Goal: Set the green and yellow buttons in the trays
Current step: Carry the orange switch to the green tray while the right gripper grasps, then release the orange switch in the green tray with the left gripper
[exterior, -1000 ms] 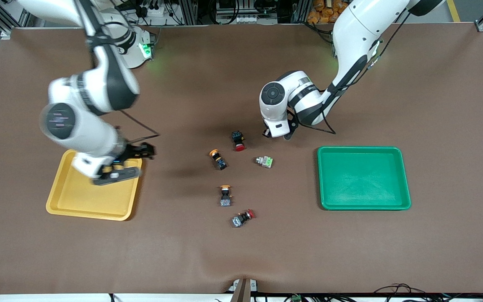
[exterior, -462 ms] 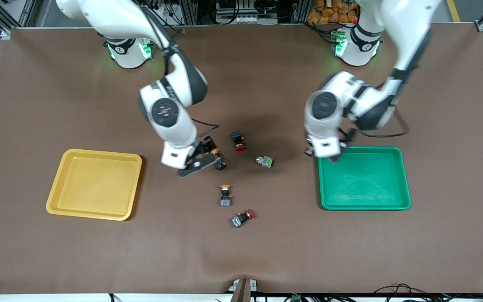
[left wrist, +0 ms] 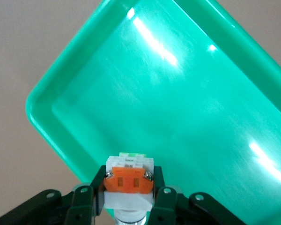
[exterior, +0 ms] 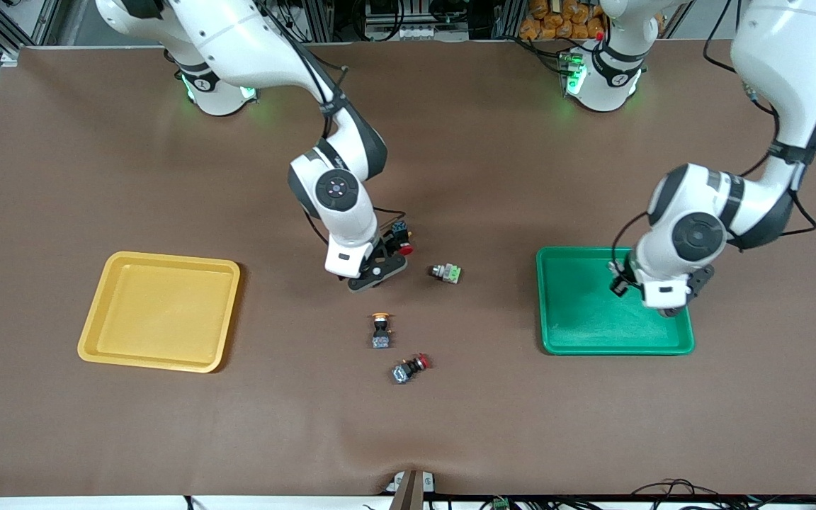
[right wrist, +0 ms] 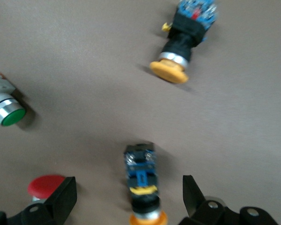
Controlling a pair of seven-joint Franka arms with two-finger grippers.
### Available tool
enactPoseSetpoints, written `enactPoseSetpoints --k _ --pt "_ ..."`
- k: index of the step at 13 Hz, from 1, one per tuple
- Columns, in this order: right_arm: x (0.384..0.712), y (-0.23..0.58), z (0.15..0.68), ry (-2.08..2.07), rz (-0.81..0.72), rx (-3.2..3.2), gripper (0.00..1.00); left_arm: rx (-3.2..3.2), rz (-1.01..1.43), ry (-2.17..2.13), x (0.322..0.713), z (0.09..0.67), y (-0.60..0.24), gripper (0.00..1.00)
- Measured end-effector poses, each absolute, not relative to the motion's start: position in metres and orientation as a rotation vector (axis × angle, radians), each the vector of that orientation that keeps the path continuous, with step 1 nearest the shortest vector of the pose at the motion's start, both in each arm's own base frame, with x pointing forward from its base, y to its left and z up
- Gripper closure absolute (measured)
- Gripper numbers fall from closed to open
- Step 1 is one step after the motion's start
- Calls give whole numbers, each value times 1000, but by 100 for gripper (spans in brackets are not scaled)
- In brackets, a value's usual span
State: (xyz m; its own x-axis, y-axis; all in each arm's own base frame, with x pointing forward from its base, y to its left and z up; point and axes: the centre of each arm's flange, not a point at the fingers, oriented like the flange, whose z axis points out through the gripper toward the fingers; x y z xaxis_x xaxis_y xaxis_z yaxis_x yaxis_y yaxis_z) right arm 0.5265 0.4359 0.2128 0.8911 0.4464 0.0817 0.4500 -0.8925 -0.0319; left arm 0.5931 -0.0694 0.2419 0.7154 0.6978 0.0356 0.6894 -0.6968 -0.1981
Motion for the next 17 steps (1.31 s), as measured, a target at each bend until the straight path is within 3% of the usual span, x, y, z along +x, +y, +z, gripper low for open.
enactPoseSetpoints --k 2,3,5,7,9,12,17 --pt "520 441 196 -703 -101 -3015 0 -2727 34 -1056 595 216 -53 54" --pt "519 441 193 -702 -97 -3018 0 -2738 21 -1061 597 210 -46 43" --pt "521 439 193 -698 -98 -3022 19 -2749 5 -1076 600 211 -41 21" --pt "523 438 194 -694 -114 -3021 46 -2777 -16 -1065 601 221 -62 0" --pt "526 436 195 -688 -129 -3021 67 -2807 -43 -1122 597 237 -114 0" --pt "542 423 207 -650 -172 -3038 67 -2855 -78 -1166 573 253 -218 0" --pt "606 303 321 -357 -135 -3187 67 -2822 -59 -1479 545 249 -377 0"
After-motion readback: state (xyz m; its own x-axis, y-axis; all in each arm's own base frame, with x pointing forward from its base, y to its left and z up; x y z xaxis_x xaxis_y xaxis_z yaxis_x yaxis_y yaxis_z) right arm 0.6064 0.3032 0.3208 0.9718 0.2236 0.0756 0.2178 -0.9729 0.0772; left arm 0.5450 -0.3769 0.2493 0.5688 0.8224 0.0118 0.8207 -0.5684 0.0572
